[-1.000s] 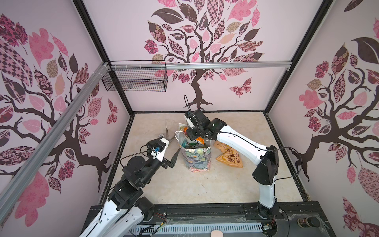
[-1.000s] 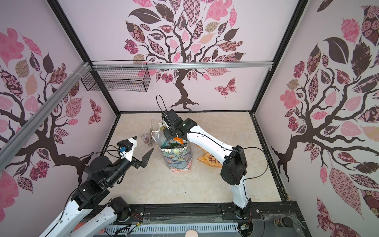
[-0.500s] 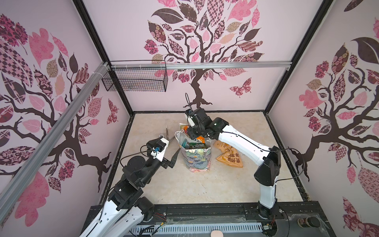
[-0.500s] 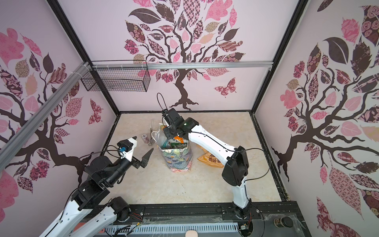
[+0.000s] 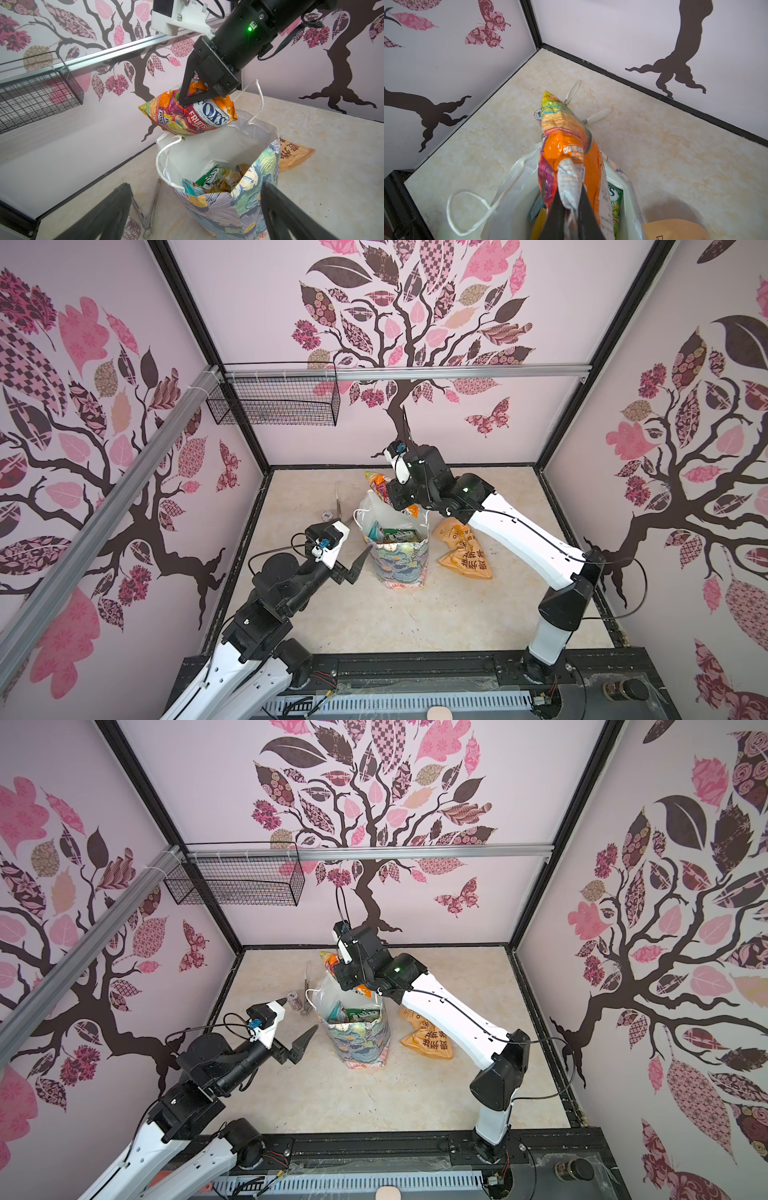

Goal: Take the snacks out of the paper bag
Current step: 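Lift the orange candy packet up out of the bag with the right gripper, then lower the orange candy packet onto the table beside the chip packet and release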

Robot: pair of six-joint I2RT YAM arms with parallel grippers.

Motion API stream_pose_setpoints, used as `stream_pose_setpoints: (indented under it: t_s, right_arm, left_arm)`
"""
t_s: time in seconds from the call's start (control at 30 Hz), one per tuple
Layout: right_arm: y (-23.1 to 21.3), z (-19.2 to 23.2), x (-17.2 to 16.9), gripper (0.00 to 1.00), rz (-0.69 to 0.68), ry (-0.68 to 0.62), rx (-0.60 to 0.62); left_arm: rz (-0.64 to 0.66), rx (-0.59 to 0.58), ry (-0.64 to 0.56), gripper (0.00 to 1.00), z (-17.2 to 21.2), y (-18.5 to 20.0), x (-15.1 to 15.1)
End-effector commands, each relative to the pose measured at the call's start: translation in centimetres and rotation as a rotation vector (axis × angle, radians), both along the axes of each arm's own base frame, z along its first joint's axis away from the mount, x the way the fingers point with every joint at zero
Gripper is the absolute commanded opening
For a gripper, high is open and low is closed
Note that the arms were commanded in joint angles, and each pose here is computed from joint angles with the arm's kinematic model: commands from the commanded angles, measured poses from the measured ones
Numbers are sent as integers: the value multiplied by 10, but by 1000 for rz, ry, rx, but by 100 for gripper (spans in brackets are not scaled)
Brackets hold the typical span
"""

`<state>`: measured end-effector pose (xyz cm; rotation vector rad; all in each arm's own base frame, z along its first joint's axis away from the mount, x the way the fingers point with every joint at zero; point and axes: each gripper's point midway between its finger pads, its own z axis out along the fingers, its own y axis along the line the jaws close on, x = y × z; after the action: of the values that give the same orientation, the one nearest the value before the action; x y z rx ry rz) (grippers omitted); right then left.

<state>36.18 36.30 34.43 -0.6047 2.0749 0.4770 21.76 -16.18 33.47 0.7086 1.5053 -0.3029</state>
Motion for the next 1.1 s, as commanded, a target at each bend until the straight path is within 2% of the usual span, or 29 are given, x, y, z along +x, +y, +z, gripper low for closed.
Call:
stream_pose_setpoints:
  t_s: [0.0,0.23,0.43,0.63,0.9,1.07]
  right_arm:
    - [-6,49,-11,0,10,-74,115]
    - [-17,98,-30,0,32,-139,252]
    - [-38,139,-49,0,29,-232,385]
    - [-69,163,-70,0,-3,-319,483]
    - [-125,149,-74,0,-193,-412,449]
    - [-162,131,-78,0,-330,-458,452]
  left_arm:
    - [-60,8,-1,98,-6,-10,-3]
    - [-82,10,2,98,-6,-13,-6]
    - [-168,1,9,98,-7,-24,-15]
    - [-232,-8,26,98,-8,-34,-20]
    - [-300,-7,59,98,-13,-46,-24]
    - [-296,3,71,98,-18,-47,-21]
